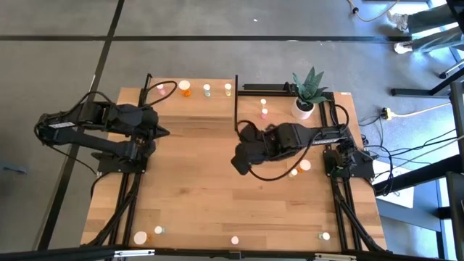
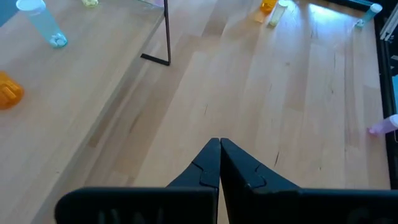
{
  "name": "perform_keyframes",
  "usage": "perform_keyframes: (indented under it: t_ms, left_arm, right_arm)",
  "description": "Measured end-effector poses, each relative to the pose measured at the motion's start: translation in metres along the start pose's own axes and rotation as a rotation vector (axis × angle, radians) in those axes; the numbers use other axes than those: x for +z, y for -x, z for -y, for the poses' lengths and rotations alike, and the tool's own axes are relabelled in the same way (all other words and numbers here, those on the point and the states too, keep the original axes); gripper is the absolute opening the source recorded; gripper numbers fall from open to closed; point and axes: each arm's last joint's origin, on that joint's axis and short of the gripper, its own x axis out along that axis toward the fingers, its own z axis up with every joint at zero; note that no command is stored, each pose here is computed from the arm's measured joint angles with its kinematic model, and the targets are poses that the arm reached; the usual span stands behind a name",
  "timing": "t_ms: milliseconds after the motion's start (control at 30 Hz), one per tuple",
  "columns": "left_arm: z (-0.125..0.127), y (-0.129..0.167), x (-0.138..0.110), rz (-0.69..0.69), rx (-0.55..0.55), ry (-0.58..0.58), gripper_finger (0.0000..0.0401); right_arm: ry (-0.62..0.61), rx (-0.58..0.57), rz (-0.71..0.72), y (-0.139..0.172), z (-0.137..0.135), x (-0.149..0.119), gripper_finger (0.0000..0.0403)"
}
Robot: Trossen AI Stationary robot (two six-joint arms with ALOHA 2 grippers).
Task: Pick and place medicine bottles onto shelf by color
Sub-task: Put the bottom yellow pill bottle on the shelf aligned with the other yellow pill bottle
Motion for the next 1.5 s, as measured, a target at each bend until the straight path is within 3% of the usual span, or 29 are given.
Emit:
perform_keyframes:
  t_ms: [333,600,767,867,1033,1500]
  left_arm:
    - [0.000,0.000,-0.001,-0.011,0.004,-0.002,0.0001]
    - [0.000,0.000,-0.001,-0.011,0.004,-0.003,0.0002]
    - [0.000,0.000,-0.001,-0.012,0.004,-0.003,0.0001]
    - [0.000,0.000,-0.001,-0.012,0.003,-0.003,0.0002]
    - [0.000,0.000,-0.001,-0.012,0.002,-0.003,0.0001]
    - [0.000,-0.001,-0.001,-0.014,0.001,-0.030,0.0001]
  right_arm:
    - [-0.122,0.053,0.008,0.018,-0.005,-0.014,0.0237]
    - [-0.093,0.103,0.041,0.043,0.011,-0.011,0.0237]
    - [-0.079,0.063,0.019,0.043,0.027,-0.021,0.0237]
    - [-0.190,0.008,-0.054,0.035,0.045,-0.037,0.0237]
    - [-0.497,-0.032,-0.211,0.023,0.065,-0.060,0.0237]
    - [-0.779,-0.316,-0.452,-0.026,0.068,-0.103,0.0237]
